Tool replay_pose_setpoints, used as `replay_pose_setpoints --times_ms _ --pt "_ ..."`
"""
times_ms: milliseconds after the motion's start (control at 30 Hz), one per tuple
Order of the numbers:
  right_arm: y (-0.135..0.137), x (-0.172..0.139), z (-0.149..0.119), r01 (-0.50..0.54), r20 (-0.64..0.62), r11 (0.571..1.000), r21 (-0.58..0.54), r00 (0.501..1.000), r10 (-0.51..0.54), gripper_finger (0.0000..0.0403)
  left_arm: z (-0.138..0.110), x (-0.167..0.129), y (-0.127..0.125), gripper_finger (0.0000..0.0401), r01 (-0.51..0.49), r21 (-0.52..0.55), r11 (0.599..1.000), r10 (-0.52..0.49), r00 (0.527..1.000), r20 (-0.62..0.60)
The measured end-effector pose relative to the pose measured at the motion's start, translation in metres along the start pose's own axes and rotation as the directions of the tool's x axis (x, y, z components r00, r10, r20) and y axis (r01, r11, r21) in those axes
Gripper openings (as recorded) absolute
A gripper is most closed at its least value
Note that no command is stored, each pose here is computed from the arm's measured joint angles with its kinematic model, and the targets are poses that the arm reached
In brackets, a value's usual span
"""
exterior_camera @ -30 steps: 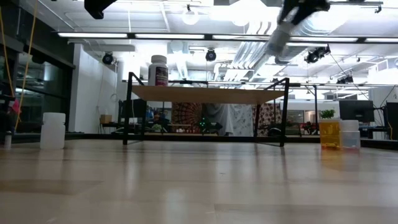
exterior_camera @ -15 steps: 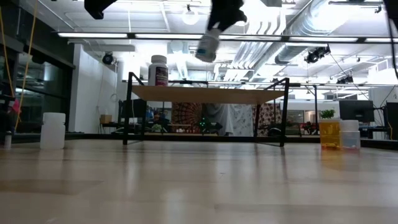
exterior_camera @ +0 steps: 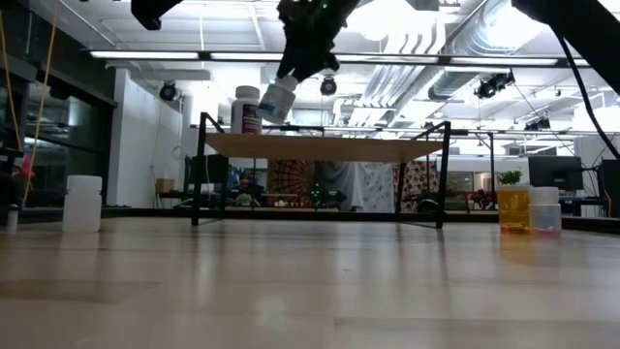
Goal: Pick and place medicine bottles onto shelf by color
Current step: Put the top white blue pill bottle on the shelf
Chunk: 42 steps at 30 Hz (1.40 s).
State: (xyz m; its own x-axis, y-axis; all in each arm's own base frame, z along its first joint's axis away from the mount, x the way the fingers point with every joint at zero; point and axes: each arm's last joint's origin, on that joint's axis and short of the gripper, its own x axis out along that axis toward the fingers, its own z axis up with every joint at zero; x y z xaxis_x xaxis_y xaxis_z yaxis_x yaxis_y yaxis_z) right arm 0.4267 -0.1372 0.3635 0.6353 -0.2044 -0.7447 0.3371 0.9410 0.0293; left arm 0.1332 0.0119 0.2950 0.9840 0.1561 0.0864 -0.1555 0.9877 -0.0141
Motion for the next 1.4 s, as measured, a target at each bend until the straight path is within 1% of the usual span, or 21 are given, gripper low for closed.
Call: replay_pose_setpoints --times_ms 133,300,533,900,1133,1267,1400 --pt "-0.001 0.009 0.003 -0.009 0.026 1.0 0.002 1.0 0.008 0.0161 0.0 0.0 0.001 0.0355 -0.017 0.0 1.0 0.017 1.0 0.0" --pt "-0.001 0.023 -0.001 -0.036 -0.005 0.999 0.004 0.999 0.036 0.0161 0.0 0.0 0.001 0.0355 -0.022 0.0 1.0 0.022 1.0 0.0" --pt "-0.001 0.026 -0.001 -0.039 -0.01 0.999 0.003 0.999 0.039 0.0163 0.0 0.0 0.001 0.0355 -0.023 0.0 1.0 0.023 1.0 0.0" --pt "-0.001 0.028 0.0 -0.035 0.005 0.999 0.004 0.999 0.035 0.0197 0.0 0.0 0.001 0.0355 -0.03 0.0 1.0 0.03 1.0 0.0" --pt "-0.001 0.032 0.001 -0.035 0.012 0.999 0.003 0.999 0.035 0.0201 0.0 0.0 0.001 0.0355 -0.03 0.0 1.0 0.03 1.0 0.0" --pt "-0.001 0.032 0.004 -0.037 0.046 0.999 0.001 0.998 0.037 0.0203 0.0 0.0 0.001 0.0355 -0.03 0.0 1.0 0.03 1.0 0.0" --pt "-0.001 0.032 0.006 -0.037 0.064 0.999 0.001 0.997 0.037 0.0217 0.0 0.0 0.001 0.0355 -0.03 0.0 1.0 0.03 1.0 -0.001"
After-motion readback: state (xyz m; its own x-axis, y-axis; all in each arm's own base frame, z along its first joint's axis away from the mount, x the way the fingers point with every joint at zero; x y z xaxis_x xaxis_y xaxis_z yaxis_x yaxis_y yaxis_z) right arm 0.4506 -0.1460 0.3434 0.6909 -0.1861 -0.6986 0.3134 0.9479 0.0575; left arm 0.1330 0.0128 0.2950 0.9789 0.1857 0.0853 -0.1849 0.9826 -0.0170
